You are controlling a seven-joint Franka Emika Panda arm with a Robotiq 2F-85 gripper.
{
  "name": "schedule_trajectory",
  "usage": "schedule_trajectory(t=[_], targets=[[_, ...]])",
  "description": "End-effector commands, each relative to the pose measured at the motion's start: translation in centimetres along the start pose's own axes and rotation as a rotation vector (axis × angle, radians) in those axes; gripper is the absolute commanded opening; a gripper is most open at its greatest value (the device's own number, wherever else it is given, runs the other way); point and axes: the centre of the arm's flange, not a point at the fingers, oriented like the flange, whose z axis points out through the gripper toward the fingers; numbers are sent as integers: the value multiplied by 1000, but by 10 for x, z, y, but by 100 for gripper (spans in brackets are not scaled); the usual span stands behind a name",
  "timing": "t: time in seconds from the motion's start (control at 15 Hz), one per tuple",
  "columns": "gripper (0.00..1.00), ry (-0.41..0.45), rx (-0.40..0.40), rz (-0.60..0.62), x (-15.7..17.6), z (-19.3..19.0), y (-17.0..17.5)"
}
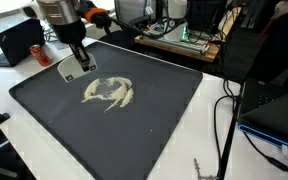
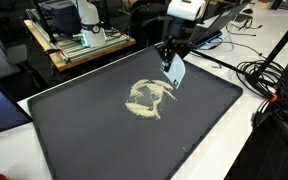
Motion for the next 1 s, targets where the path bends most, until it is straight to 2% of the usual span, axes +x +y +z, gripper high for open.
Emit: schedule_trajectory(t=[0.0,0.27,0.47,0.93], targets=[[1,-78,142,64,31,22,48],[1,-135,300,201,43,45,113],[1,-152,419,314,39,51,157],[1,-97,553,583,1,68,234]])
